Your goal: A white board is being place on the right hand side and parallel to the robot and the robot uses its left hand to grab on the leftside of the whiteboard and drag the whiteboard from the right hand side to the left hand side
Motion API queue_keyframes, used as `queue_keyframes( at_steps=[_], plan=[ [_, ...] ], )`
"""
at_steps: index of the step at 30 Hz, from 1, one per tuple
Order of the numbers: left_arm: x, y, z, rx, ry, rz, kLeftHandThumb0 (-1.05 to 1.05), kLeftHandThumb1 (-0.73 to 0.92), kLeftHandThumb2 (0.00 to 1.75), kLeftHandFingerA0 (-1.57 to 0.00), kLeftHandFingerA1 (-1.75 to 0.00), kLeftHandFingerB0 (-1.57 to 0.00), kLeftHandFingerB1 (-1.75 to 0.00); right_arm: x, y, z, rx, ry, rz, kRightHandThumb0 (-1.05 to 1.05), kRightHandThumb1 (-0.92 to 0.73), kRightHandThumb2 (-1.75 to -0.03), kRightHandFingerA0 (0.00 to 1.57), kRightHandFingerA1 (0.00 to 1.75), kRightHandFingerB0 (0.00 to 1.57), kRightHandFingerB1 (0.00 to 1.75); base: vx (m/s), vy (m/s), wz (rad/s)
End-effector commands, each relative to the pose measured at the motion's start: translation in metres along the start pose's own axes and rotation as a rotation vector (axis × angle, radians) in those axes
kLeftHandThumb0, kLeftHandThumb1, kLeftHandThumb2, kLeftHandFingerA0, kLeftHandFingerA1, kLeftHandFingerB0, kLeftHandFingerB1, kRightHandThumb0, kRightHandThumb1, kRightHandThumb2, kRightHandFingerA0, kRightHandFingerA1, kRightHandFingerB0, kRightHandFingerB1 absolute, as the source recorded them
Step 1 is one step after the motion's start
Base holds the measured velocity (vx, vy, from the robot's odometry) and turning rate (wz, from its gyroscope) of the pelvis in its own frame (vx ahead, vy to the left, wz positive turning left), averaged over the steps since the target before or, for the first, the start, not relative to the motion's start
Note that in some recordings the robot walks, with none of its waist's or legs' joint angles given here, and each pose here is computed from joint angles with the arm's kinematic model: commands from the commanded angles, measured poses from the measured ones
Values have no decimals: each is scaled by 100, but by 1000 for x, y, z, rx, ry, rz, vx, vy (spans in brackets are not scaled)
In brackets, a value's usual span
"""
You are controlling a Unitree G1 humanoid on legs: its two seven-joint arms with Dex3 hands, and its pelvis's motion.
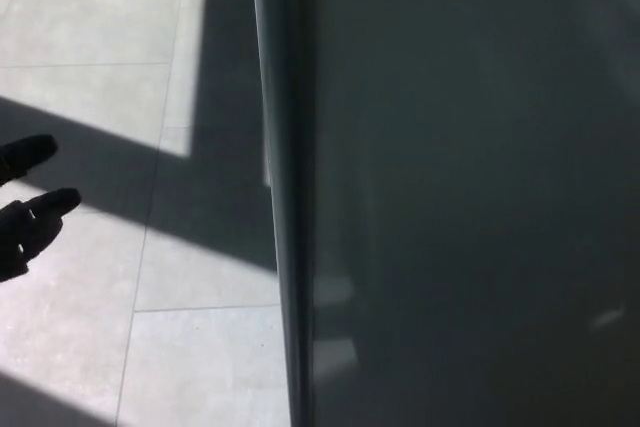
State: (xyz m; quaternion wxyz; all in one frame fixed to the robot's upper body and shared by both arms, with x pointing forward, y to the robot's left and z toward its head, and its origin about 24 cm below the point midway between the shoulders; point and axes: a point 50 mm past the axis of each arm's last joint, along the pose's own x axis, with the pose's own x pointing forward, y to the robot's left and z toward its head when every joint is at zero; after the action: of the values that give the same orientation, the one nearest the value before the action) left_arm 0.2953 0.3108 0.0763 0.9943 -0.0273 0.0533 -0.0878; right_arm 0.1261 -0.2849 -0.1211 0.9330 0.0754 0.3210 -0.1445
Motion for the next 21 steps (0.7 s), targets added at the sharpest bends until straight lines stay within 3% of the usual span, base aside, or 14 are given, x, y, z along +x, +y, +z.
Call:
queue_keyframes(
  at_steps=[1, 2, 3, 7, 8, 10, 11, 13, 14, 15, 17, 19, 20, 21],
  plan=[
    [15, -11, 5, 22, 71, -65, 8, 75, 62, -35, -39, -45, -34, -3, -7, 1, -12, -20, -20, -28, -92, -72, 73, 55, 32, 32, 0, 0, 0],
    [18, -17, 6, 19, 77, -89, 6, 78, 63, -32, -39, -43, -34, -4, -7, -1, -14, -13, -25, -29, -92, -71, 72, 54, 33, 32, 0, 0, 0],
    [24, -23, 8, 42, 78, -115, 1, 52, 93, -22, -52, -24, -50, -4, -7, -1, -16, -12, -23, -29, -92, -73, 70, 54, 31, 32, 0, 0, 0],
    [43, -44, 15, 160, 61, -204, -9, 45, 88, -22, -52, -16, -47, -1, -4, 2, 2, -21, -8, -28, -92, -73, 69, 55, 31, 32, 0, 0, 0],
    [44, -49, 12, 171, 65, -229, -18, 58, 60, -30, -37, -26, -31, -3, -5, -1, 4, -16, -9, -29, -92, -73, 69, 54, 32, 33, 0, 0, 0],
    [49, -57, 11, 161, 87, -267, -23, 52, 58, -25, -37, -24, -30, -5, -7, -3, -1, -12, -10, -30, -92, -72, 71, 55, 32, 33, 0, 0, 0],
    [58, -64, 13, 180, 114, -303, -20, 36, 86, -3, -49, 0, -46, -3, -6, 0, -12, -15, -9, -29, -92, -73, 73, 55, 30, 33, 0, 0, 0],
    [67, -71, 16, 159, 145, -329, -19, 31, 83, -3, -50, 0, -46, -1, -4, 2, -13, -19, -5, -28, -92, -75, 71, 55, 29, 33, 0, 0, 0],
    [71, -74, 17, 165, 145, -340, -28, 39, 53, -9, -30, -13, -27, 0, -3, 3, 6, -23, -3, -27, -92, -74, 70, 56, 30, 33, 0, 0, 0],
    [72, -76, 18, 183, 144, -346, -37, 32, 58, -7, -34, -9, -27, 1, -2, 4, 9, -25, -2, -27, -92, -74, 71, 56, 30, 33, 0, 0, 0],
    [72, -81, 17, 235, 151, -364, -45, 33, 60, -9, -38, -5, -27, 1, -1, 3, 0, -22, -1, -27, -92, -74, 71, 55, 30, 33, 0, 0, 0],
    [78, -96, 16, 256, 152, -389, -38, 31, 69, -4, -41, -4, -29, 1, -1, 4, -20, -23, -8, -29, -92, -72, 75, 55, 33, 33, 0, 0, 0],
    [79, -98, 15, 248, 159, -397, -46, 31, 57, -9, -33, -7, -20, 1, -1, 5, -39, -26, -8, -29, -92, -73, 75, 55, 32, 33, 0, 0, 0],
    [80, -101, 15, 238, 174, -406, -38, 29, 71, -1, -40, 0, -29, 2, 1, 6, -44, -29, -4, -29, -92, -73, 74, 55, 32, 33, 0, 0, 0]
  ],
)
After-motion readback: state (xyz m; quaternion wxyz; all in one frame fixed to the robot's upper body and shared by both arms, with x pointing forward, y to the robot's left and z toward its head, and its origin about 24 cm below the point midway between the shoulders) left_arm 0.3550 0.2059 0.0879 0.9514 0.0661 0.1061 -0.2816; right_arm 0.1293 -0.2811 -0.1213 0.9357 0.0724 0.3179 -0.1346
